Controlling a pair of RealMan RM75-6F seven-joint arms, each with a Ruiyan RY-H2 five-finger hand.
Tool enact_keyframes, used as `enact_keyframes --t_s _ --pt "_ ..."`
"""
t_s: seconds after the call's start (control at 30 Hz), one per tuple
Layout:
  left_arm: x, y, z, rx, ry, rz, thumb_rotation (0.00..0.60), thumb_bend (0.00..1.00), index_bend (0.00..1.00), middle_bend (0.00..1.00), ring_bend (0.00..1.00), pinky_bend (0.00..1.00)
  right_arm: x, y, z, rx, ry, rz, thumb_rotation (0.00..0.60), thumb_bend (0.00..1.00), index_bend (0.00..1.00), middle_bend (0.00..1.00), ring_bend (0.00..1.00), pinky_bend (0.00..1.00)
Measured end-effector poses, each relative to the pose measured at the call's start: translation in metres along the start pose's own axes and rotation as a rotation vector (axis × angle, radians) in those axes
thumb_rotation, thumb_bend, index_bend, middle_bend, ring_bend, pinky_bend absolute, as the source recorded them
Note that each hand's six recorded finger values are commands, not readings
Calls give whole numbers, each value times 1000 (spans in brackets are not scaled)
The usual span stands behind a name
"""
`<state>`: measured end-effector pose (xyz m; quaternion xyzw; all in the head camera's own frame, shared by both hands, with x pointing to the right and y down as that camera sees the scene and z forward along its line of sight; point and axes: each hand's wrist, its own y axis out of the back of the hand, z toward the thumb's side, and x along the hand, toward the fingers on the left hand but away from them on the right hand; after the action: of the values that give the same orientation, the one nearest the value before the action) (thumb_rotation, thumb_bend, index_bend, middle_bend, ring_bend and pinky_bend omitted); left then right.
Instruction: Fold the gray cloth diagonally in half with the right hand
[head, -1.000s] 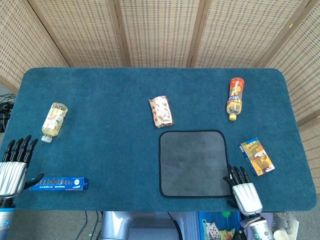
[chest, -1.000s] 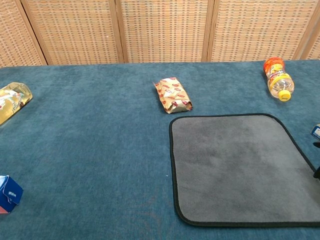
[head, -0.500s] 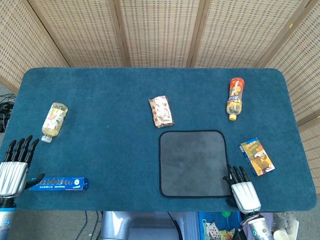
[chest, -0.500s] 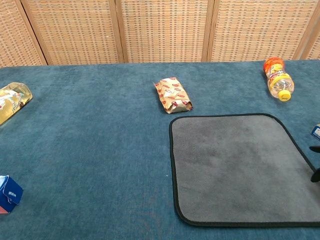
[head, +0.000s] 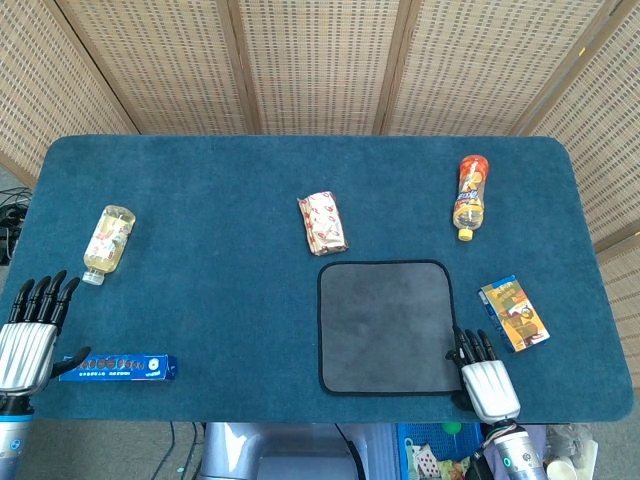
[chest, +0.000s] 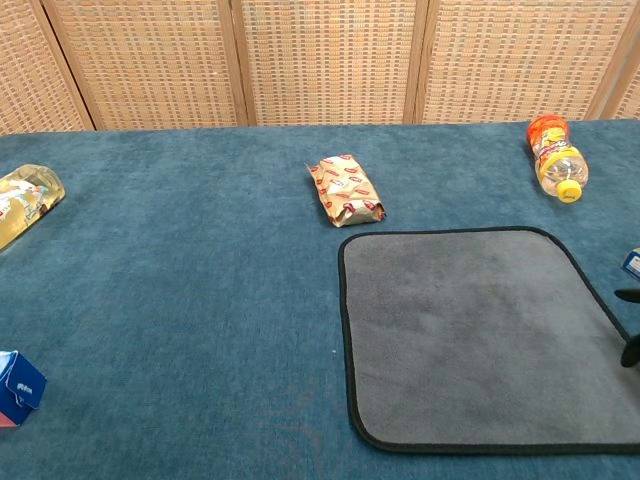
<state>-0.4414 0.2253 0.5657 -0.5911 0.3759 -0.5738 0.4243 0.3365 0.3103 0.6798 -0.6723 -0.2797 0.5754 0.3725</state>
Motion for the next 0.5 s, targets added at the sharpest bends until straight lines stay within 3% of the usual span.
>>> enact_keyframes --t_s 0.13,0.27,0.5 --pt "0 0 0 -1 -1 2 600 164 0 0 0 0 0 2 0 -2 0 -8 600 382 321 0 0 0" --pt "0 1 0 -3 0 3 600 164 0 0 0 0 -1 2 0 -2 -1 -9 600 484 321 0 0 0" --pt "0 1 0 -2 -1 2 600 164 0 0 0 0 -1 1 -1 -1 -4 -2 600 492 326 0 0 0"
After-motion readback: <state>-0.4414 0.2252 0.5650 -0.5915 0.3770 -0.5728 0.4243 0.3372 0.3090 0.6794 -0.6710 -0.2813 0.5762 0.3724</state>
